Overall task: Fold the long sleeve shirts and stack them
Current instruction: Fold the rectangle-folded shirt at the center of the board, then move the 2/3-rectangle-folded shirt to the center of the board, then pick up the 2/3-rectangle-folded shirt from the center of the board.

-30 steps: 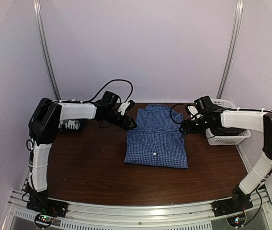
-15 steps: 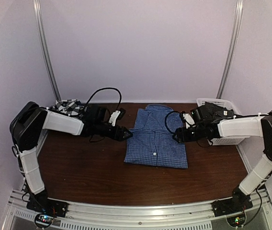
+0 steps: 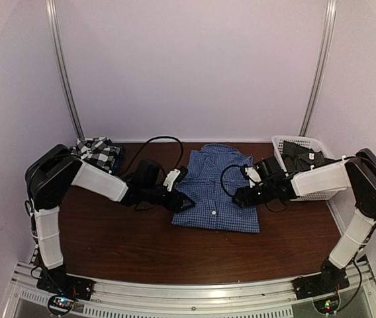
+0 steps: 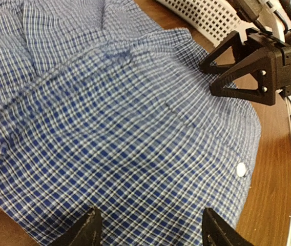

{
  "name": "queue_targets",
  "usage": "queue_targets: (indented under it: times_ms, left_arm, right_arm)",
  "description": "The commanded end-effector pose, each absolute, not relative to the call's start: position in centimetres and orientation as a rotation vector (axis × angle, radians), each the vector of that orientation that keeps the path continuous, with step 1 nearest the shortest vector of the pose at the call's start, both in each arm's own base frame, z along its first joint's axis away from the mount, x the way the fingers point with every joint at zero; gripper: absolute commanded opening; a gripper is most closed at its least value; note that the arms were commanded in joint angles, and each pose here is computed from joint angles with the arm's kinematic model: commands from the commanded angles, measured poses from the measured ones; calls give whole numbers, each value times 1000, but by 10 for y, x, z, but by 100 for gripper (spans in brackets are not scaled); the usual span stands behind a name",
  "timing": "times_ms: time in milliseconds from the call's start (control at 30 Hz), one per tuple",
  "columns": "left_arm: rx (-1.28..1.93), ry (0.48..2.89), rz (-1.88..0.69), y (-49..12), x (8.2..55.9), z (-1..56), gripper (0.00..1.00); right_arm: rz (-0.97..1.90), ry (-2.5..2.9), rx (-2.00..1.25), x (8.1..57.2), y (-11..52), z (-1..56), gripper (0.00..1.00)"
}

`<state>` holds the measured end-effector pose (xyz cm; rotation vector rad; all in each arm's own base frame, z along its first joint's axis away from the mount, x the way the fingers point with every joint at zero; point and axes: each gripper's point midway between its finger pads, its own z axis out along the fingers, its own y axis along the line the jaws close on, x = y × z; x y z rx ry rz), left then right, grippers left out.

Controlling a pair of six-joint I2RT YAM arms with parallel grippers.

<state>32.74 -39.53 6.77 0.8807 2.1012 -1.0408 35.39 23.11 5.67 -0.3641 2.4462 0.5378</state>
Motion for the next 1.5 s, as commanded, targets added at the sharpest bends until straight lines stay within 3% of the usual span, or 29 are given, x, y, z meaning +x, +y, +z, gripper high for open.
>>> queue_targets:
  times_ms: [0, 467, 633, 767, 900, 967, 1000, 1467]
  left_arm:
    - [901, 2098, -1013, -400, 323, 59, 68]
    - [938, 2344, -847, -349, 244, 5, 62]
    - [964, 2387, -758, -326, 210, -3, 62]
    - [957, 2327, -731, -318, 198, 23, 62]
    - [914, 2182, -755, -316, 198, 67, 72]
    - [889, 2110, -759, -310, 198, 83, 95]
    - [877, 2075, -760, -307, 198, 92, 97]
    - [635, 1925, -779, -268, 199, 144, 98]
  right_arm:
    - [558, 2488, -342, 344, 229, 31, 69]
    - [514, 2599, -483, 259, 242, -16, 71]
    - [488, 2582, -588, 232, 257, -4, 75]
    - [488, 2558, -662, 211, 267, 17, 77]
    - [463, 2491, -691, 205, 267, 48, 82]
    - [494, 2440, -696, 204, 268, 68, 85]
    - [505, 2425, -704, 203, 268, 74, 86]
    - [505, 2416, -897, 159, 276, 82, 85]
